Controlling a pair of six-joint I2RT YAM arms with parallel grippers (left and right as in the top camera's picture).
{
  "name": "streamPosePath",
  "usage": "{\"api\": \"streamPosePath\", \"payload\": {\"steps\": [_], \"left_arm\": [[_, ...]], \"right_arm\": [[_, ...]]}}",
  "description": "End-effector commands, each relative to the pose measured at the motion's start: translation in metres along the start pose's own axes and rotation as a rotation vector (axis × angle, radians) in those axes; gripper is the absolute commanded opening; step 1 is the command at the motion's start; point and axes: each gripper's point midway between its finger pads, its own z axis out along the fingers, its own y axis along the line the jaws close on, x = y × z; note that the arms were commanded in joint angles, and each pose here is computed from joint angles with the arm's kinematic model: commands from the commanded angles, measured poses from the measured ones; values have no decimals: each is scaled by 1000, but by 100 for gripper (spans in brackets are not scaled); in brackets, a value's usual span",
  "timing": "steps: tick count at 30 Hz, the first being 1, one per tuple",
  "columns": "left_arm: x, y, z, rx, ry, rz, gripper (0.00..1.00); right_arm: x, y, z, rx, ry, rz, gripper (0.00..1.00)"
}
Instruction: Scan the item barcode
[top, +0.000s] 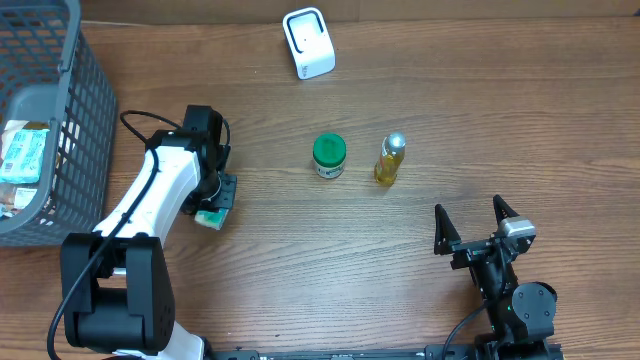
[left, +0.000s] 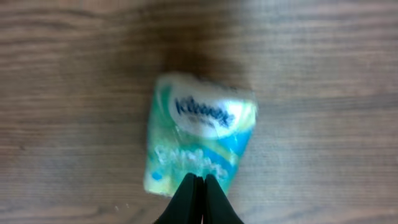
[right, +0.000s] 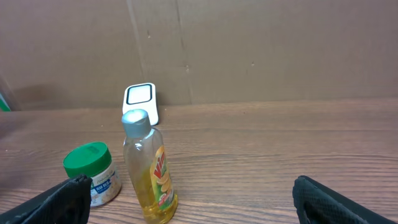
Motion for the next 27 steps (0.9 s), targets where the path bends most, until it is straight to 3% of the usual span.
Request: {"api": "streamPosePath", "payload": {"steps": [1, 9, 16, 21, 27], "left_arm": [[7, -2, 10, -23, 17, -12, 4], [15, -42, 22, 71, 12, 48, 4], [-9, -73, 0, 163, -59, 57, 4], [-21, -47, -39, 110, -37, 9, 10], [1, 24, -25, -66, 44, -162, 13]], "right_arm": [[3, -2, 0, 8, -1, -4, 100], [3, -2, 0, 8, -1, -4, 100], [3, -2, 0, 8, -1, -4, 100], [3, -2, 0, 8, -1, -4, 100], [3, -2, 0, 8, -1, -4, 100]]}}
